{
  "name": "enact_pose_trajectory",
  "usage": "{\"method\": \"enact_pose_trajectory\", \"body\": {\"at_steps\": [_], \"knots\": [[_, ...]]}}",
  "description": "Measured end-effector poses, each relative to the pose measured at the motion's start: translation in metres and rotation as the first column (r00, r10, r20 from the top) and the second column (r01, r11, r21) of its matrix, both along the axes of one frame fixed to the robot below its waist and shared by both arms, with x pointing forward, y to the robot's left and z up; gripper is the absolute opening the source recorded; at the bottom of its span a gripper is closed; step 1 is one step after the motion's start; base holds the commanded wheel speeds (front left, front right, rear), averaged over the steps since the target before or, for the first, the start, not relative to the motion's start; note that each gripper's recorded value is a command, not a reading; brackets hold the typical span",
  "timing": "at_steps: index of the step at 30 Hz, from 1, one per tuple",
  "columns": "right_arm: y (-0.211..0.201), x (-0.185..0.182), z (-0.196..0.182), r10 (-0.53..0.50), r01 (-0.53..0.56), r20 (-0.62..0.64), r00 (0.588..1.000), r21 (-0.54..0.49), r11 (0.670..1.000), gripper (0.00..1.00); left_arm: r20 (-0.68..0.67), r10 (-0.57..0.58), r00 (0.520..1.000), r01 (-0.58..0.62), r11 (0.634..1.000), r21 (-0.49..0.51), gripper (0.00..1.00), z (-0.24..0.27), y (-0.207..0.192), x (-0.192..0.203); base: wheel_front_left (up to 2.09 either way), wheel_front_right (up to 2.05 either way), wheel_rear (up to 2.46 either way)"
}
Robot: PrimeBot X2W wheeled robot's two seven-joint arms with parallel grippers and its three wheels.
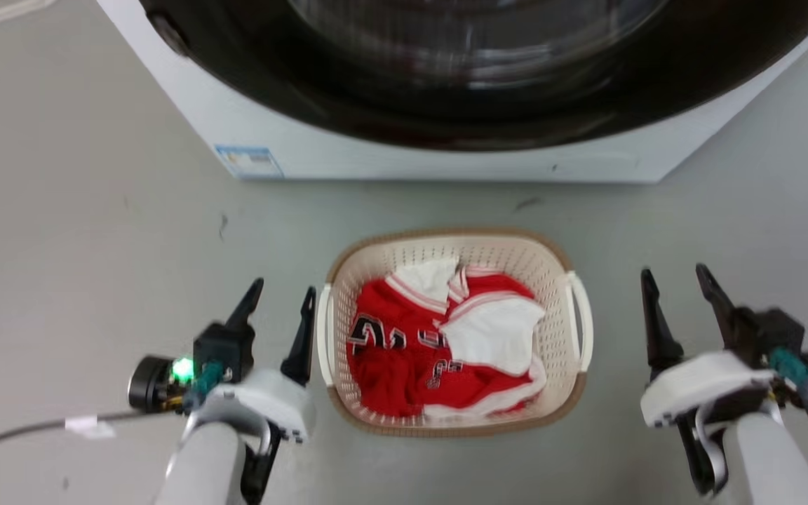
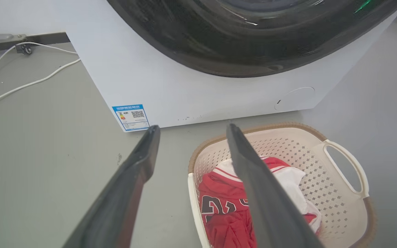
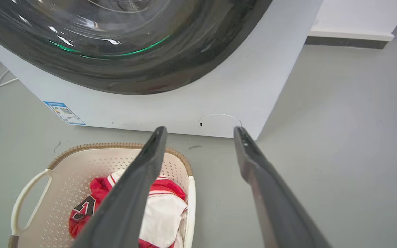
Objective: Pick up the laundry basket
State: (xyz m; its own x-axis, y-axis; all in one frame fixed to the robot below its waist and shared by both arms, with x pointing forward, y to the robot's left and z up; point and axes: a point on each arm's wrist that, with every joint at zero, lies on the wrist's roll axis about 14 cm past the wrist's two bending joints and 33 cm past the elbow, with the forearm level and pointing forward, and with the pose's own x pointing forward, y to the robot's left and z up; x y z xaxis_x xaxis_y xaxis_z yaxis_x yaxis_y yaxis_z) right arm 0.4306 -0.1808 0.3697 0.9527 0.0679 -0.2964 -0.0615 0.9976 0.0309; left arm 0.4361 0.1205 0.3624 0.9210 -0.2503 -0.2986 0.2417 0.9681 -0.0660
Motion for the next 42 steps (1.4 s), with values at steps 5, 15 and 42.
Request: {"method": "enact_pose_trajectory", "body": {"at_steps": [5, 15, 42], "knots": [[0.003, 0.018, -0.047, 0.006, -0.006, -0.128, 0.992, 0.005, 1.000, 1.00, -0.125, -0.018, 0.992, 0.019, 1.000, 0.011, 1.00, -0.049, 0.003, 0.017, 0.00, 0.00, 0.00], [0.014, 0.029, -0.132, 0.029, -0.024, -0.372, 0.928, 0.016, 1.000, 1.00, -0.357, -0.072, 0.931, 0.078, 0.997, 0.004, 1.00, -0.128, -0.006, 0.018, 0.00, 0.00, 0.00], [0.031, 0.014, -0.228, 0.068, -0.040, -0.694, 0.717, 0.057, 0.998, 1.00, -0.699, -0.169, 0.695, 0.225, 0.974, -0.011, 1.00, -0.211, -0.008, 0.006, 0.00, 0.00, 0.00]]}}
